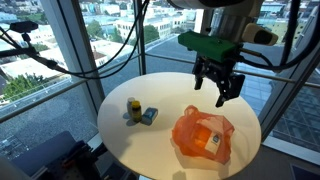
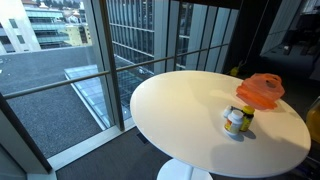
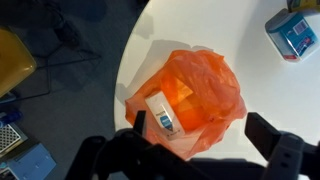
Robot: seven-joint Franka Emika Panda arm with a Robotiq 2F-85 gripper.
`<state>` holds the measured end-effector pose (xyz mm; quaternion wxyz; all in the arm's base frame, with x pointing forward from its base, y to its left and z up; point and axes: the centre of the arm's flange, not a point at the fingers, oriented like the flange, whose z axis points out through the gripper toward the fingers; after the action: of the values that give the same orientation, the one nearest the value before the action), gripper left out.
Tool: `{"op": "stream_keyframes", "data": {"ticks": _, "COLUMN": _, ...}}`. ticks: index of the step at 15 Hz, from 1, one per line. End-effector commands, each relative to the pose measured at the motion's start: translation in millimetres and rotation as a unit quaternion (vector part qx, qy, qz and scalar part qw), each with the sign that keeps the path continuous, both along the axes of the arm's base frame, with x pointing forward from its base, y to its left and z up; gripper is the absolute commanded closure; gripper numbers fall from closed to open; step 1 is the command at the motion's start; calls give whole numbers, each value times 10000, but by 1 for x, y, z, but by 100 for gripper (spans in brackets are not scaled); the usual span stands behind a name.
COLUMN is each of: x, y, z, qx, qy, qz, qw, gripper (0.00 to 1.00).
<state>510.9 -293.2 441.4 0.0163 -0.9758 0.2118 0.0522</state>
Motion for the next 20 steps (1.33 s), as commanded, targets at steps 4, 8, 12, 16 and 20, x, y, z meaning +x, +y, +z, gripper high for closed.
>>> {"op": "stream_keyframes", "data": {"ticks": 4, "x": 4, "y": -4, "z": -2, "qx": -21, "qy": 12, "qz": -13, "qw": 10000, "gripper": 0}}
{"op": "stream_keyframes", "data": {"ticks": 8, "x": 5, "y": -4, "z": -1, "qx": -28, "qy": 2, "qz": -12, "qw": 10000, "gripper": 0}}
{"op": "stream_keyframes", "data": {"ticks": 12, "x": 8, "y": -10, "z": -6, "qx": -25, "qy": -9, "qz": -67, "qw": 10000, "gripper": 0}}
{"op": "stream_keyframes", "data": {"ticks": 16, "x": 14, "y": -25, "z": -22, "qx": -74, "qy": -192, "qz": -233, "qw": 9995, "gripper": 0}}
{"op": "stream_keyframes", "data": {"ticks": 20, "x": 22, "y": -38, "z": -48, "qx": -136, "qy": -354, "qz": -350, "qw": 9987, "gripper": 0}}
